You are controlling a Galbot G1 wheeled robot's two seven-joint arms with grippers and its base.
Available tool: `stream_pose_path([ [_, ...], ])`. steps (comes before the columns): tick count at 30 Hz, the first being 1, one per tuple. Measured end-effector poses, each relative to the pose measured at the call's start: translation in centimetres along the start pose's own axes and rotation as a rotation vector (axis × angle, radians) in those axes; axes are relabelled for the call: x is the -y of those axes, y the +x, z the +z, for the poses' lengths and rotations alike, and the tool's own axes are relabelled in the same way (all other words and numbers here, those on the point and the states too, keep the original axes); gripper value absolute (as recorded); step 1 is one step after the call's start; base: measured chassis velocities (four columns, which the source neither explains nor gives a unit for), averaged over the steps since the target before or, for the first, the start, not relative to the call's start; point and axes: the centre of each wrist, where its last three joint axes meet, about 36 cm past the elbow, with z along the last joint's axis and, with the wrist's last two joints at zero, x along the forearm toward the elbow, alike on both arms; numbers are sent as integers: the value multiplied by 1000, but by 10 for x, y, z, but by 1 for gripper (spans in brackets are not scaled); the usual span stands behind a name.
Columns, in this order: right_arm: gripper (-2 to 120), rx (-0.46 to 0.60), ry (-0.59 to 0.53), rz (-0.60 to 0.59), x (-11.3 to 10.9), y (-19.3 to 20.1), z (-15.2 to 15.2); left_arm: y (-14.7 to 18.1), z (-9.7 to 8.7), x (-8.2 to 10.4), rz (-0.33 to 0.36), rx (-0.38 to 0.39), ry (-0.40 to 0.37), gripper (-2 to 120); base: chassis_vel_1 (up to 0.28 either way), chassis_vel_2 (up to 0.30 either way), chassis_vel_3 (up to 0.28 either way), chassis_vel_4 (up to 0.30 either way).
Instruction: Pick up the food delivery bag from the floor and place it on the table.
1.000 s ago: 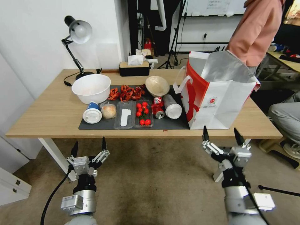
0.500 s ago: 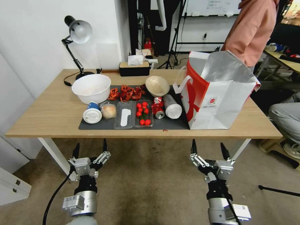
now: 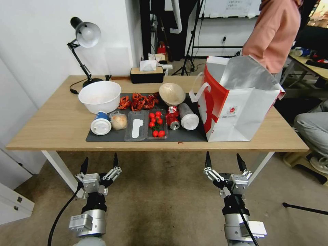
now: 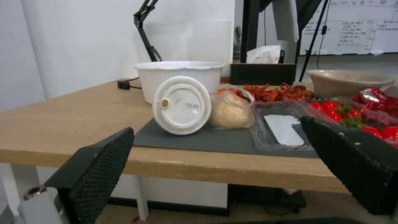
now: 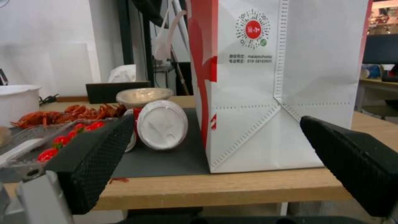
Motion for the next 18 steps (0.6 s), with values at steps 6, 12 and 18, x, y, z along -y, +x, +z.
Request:
stream_pose_path([
  [6, 100, 23, 21, -12, 8, -3, 3, 1, 1, -1, 1, 1, -2, 100, 0, 0, 0, 0],
  [12, 100, 27, 23, -16, 14, -5, 2, 1, 1, -1, -1, 2, -3, 100, 0, 0, 0, 0],
  [18, 100, 26, 23, -18, 14, -4, 2, 1, 1, -1, -1, 2, -1, 100, 0, 0, 0, 0],
])
